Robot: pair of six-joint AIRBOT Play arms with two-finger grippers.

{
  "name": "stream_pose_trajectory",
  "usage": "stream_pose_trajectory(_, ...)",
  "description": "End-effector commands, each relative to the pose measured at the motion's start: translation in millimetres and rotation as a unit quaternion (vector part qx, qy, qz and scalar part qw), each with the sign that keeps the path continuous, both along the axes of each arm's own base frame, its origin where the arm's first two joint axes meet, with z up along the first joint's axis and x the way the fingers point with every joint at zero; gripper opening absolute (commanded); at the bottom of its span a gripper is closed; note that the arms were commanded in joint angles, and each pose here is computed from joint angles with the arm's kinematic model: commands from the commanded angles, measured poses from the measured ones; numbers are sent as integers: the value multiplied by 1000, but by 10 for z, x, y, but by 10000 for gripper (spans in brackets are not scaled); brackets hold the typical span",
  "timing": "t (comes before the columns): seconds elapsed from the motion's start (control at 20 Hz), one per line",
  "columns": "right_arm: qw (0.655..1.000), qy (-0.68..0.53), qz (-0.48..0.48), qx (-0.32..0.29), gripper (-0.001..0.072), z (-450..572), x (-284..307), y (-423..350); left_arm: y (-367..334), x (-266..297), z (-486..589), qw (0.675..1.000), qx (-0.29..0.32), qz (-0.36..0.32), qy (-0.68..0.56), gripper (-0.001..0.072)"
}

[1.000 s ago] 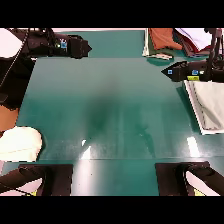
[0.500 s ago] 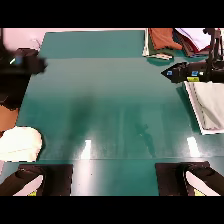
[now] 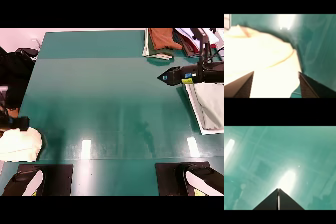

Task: Fold the shirts.

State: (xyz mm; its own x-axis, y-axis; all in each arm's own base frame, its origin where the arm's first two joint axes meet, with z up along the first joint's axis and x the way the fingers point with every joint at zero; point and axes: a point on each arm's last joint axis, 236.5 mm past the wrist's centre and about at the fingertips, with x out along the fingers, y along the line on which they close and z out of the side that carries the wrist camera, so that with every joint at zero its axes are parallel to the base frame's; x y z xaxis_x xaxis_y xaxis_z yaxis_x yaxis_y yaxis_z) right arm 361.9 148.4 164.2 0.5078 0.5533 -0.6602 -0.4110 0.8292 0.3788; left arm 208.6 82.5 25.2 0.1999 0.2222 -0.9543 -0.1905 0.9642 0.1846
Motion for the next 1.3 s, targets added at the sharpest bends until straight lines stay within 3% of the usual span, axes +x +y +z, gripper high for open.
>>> stream_pose_trajectory(0.0,1000,20,6,-2,16,-108,-4,18,126,-253,-541,999,2,34,31,637)
stream_pose_trajectory(0.3,1000,16,4,-1,16,-94,10,14,160,-248,-557,999,9,42,27,636)
stream_pose_trajectory(0.35,1000,16,4,-1,16,-92,9,14,157,-269,-558,999,8,43,32,557)
stream_pose_trajectory(0.4,1000,16,4,0,16,-89,9,16,152,-293,-549,998,7,44,37,262)
stream_pose_trajectory(0.45,1000,15,4,2,15,-76,5,23,155,-281,-503,998,7,46,35,30)
stream_pose_trajectory(0.7,998,-62,-18,13,15,371,63,-19,42,439,799,991,18,9,-129,19)
stream_pose_trajectory(0.95,985,-170,-23,21,15,1284,105,-42,-1085,869,2646,919,-52,-160,-356,18)
stream_pose_trajectory(1.25,975,-221,-10,19,15,1861,183,-11,-2629,1122,2975,861,-123,-352,-347,18)
